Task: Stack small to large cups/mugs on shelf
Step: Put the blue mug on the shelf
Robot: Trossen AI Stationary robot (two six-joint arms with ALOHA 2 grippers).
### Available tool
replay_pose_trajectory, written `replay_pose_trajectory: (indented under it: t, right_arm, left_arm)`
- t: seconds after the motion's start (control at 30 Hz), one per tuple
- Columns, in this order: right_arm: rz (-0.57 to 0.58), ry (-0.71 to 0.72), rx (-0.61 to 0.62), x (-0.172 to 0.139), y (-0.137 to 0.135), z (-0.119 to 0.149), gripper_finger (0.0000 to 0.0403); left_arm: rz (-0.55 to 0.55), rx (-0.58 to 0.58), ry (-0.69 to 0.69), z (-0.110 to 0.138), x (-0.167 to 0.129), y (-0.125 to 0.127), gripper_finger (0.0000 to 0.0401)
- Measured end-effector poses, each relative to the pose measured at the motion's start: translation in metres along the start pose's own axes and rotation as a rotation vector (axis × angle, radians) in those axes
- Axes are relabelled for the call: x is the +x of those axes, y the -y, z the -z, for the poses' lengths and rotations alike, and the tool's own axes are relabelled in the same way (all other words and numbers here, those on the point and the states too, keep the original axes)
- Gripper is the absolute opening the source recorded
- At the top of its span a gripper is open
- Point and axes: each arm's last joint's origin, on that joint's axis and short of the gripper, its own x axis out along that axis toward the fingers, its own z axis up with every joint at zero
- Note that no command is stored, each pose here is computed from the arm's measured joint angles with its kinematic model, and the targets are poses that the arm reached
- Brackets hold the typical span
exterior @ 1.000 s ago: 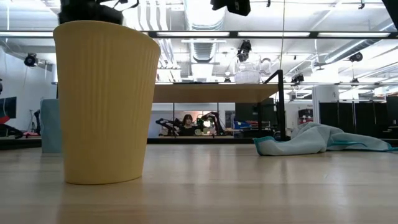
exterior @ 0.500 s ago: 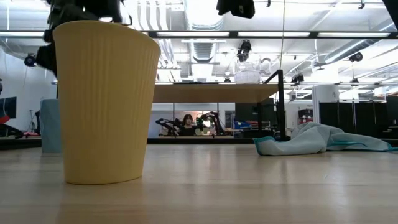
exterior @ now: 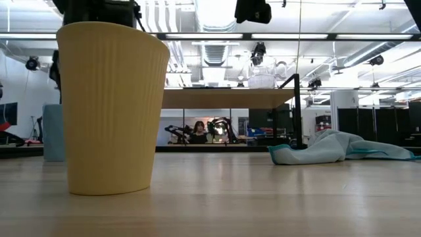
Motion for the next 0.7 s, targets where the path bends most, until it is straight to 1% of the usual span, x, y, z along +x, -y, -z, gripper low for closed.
replay_pose_trajectory:
  t: [0.07,0.13,0.2,0.37,0.53,0.7]
  right_arm:
    - [0.0,-0.001,0.0,0.0,0.0,0.0,0.0054]
    - [0.001,-0.004,0.001,0.0,0.0,0.001,0.0054]
    - [0.001,-0.005,0.001,0.0,0.0,0.001,0.0054]
    - [0.001,-0.007,0.001,0.0,0.0,0.001,0.0054]
    - [0.001,-0.007,-0.01,0.0,0.0,0.001,0.0054]
    - [0.001,-0.007,-0.01,0.0,0.0,0.001,0.0054]
  left_arm:
    - [-0.002,0.01,-0.006,-0.004,0.004,0.002,0.0084]
    - [-0.035,0.02,-0.026,-0.006,0.009,0.002,0.0084]
    - [-0.044,0.024,-0.035,-0.009,0.012,0.003,0.0084]
    - [-0.037,0.028,-0.045,-0.011,0.011,0.005,0.0084]
    - [-0.016,0.027,-0.01,-0.01,0.003,0.005,0.0084]
    - [-0.011,0.026,-0.003,-0.009,0.001,0.005,0.0084]
